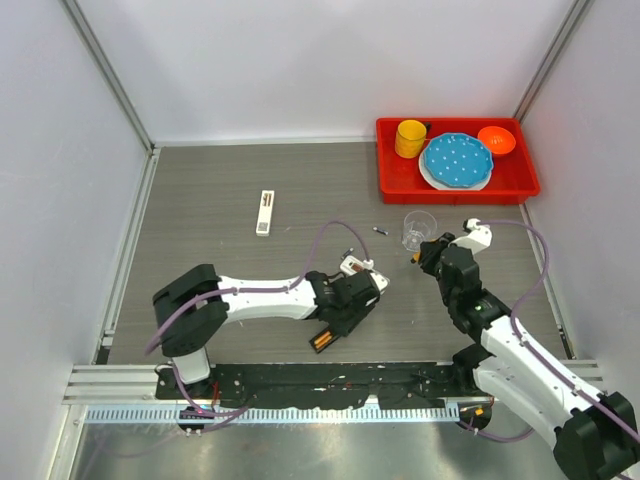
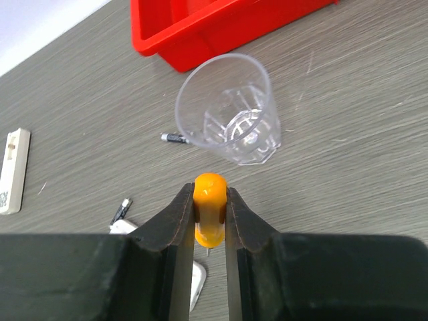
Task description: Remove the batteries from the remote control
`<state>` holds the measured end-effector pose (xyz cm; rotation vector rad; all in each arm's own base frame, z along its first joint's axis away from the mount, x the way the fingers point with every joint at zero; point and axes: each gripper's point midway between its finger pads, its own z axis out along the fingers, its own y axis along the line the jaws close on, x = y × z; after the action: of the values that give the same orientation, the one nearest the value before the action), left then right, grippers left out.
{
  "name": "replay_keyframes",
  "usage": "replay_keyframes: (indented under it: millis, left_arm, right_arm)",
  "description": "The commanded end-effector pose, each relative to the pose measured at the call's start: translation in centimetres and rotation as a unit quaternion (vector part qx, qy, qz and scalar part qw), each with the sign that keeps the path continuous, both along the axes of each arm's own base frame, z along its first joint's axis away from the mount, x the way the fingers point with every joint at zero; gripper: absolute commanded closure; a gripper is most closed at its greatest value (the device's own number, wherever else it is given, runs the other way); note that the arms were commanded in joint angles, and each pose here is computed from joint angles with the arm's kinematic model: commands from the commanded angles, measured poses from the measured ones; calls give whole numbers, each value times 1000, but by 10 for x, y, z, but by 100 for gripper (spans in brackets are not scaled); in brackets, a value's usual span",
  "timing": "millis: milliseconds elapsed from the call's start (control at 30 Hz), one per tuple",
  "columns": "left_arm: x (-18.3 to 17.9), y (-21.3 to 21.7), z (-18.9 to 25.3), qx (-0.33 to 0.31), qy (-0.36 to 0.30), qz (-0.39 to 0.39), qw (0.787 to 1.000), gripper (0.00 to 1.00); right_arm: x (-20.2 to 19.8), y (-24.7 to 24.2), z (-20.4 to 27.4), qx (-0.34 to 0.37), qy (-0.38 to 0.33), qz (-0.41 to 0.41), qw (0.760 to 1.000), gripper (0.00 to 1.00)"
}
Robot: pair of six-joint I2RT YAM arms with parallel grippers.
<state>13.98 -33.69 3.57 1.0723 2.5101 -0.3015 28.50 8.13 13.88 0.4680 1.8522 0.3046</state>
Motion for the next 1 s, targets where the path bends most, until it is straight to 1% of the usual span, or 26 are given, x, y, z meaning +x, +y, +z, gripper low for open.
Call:
replay_keyframes:
  millis: [0,167,267,333,667,900,967]
  left_arm:
    - [5,-45,14,-58,-3,-57,997,100]
    - [14,-56,-2,-36,-9,-72,997,100]
    - [22,-58,-12,-25,-8,-63,998,100]
    - [33,-60,-13,-31,-8,-52,998,100]
    - [83,-59,-19,-8,-38,-17,999,100]
    - [119,-59,-15,15,-81,13,997,100]
    - [139,-60,-11,18,-92,24,995,100]
  right_arm:
    - [3,-7,28,5,-21,6,1000,99]
    - [3,-20,35,-2,-24,-8,1000,99]
    - [3,-23,37,-7,-22,-11,1000,99]
    - [2,-23,37,-10,-20,-10,1000,99]
    - [1,-26,45,-10,-27,-11,1000,99]
    - [-1,-26,44,-8,-27,-11,1000,99]
    - [-2,-26,43,-5,-25,-10,1000,99]
